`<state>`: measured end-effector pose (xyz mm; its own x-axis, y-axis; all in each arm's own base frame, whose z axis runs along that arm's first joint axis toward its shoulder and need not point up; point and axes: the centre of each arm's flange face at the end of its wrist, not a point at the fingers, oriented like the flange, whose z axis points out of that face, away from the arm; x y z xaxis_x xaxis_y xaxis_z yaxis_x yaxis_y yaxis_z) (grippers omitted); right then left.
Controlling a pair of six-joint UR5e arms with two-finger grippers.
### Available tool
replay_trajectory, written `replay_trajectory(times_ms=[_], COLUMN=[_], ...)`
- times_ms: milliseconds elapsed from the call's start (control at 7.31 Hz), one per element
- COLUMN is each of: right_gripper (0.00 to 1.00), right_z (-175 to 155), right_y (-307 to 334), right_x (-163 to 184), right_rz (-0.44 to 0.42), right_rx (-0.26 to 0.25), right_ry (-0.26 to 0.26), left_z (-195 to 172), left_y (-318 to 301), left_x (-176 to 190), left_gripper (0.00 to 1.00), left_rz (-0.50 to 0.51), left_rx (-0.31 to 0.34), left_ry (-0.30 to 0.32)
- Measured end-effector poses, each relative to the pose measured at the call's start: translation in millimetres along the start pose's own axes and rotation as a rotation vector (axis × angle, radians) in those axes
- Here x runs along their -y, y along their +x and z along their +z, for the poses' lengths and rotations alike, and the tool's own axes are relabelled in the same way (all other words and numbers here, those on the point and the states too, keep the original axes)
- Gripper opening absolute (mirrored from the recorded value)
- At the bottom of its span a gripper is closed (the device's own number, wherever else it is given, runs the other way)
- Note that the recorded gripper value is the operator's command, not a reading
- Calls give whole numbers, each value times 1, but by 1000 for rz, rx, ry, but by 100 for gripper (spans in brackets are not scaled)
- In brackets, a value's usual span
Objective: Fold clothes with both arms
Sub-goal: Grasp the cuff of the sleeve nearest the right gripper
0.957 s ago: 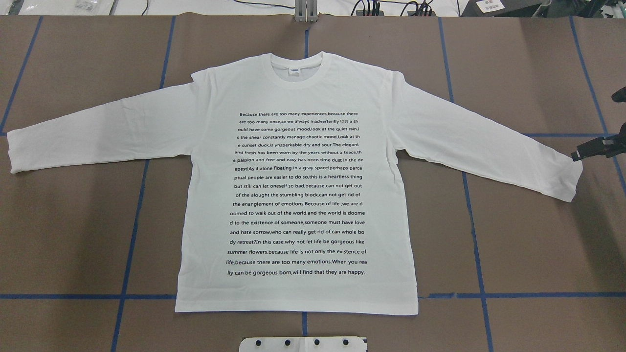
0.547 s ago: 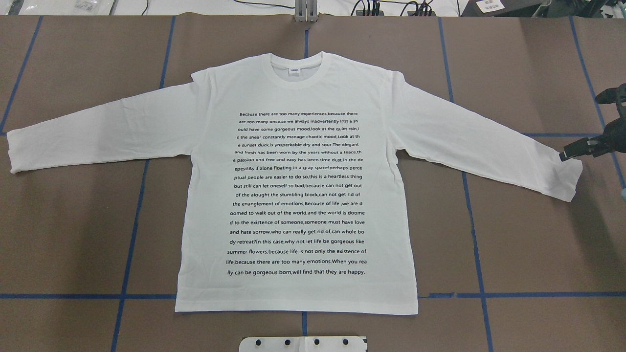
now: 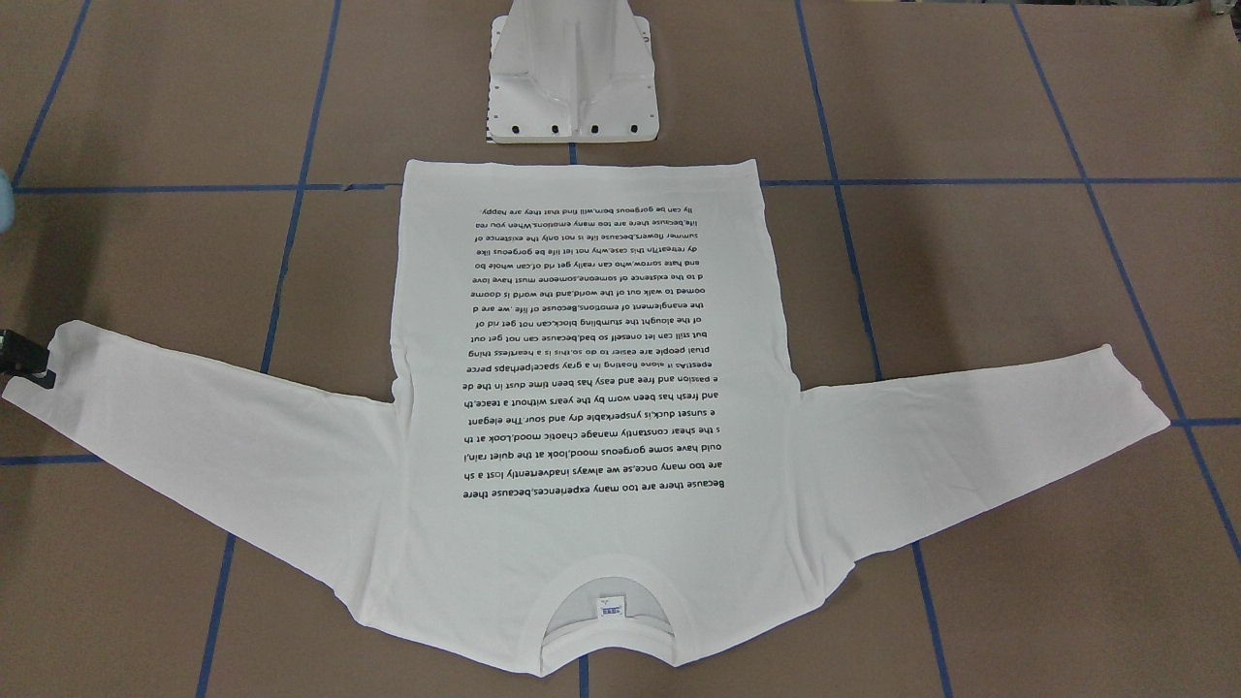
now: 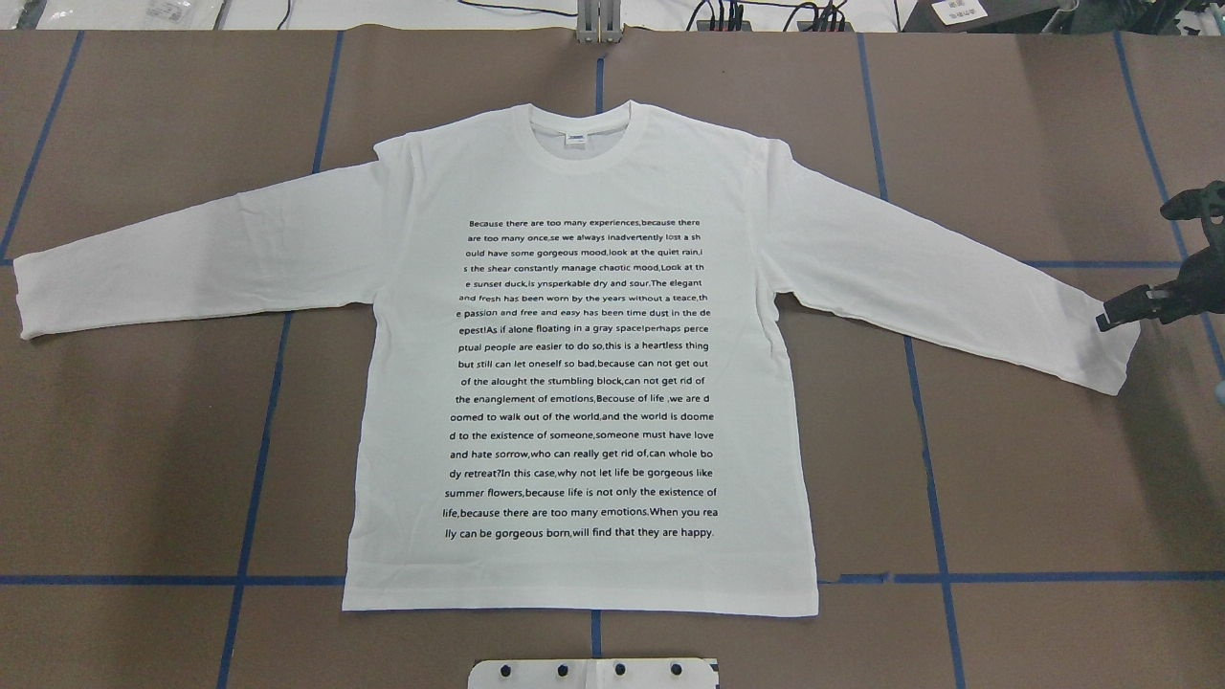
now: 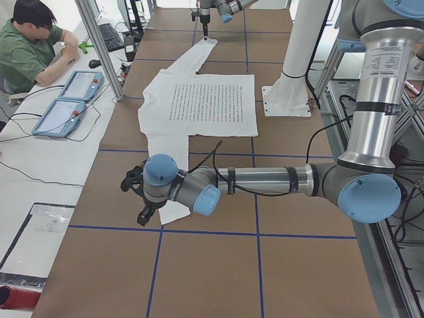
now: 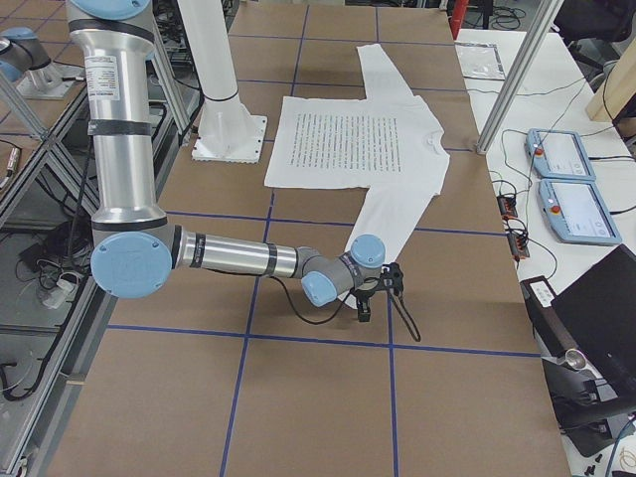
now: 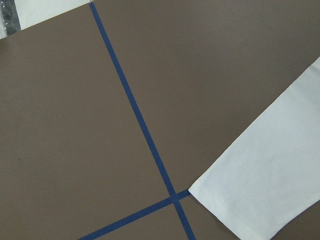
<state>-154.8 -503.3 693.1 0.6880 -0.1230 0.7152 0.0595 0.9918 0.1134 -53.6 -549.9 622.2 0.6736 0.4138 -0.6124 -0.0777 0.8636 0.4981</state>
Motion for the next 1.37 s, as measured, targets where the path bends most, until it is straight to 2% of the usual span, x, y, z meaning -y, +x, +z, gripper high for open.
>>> replay_trajectory(times_ms=[137, 273, 547, 957, 1094, 1231, 1367], right_gripper=[35, 25, 21, 16, 12, 0, 0], right_z=[4, 6, 5, -2, -5, -9, -16], right_y=[2, 0, -8, -16, -16, -15, -16], right_x=[-2, -2, 5, 9, 10, 11, 13], right_rz=[3, 5, 8, 4, 6, 10, 10], right_rx=[-2, -3, -2, 31, 35, 39, 44], right_ry=[-9, -17, -27, -33, -29, -25, -14], left_z=[-1, -2, -2, -1, -1, -2, -2], left_y=[1, 2, 2, 1, 1, 2, 2], left_x=[1, 1, 1, 1, 1, 1, 1], left_gripper=[100, 100, 100, 100, 100, 100, 100], left_rz=[2, 2, 1, -1, -1, -1, -1], left_rx=[-1, -1, -2, -2, -2, -2, -2], left_ry=[2, 3, 1, 0, 0, 0, 0])
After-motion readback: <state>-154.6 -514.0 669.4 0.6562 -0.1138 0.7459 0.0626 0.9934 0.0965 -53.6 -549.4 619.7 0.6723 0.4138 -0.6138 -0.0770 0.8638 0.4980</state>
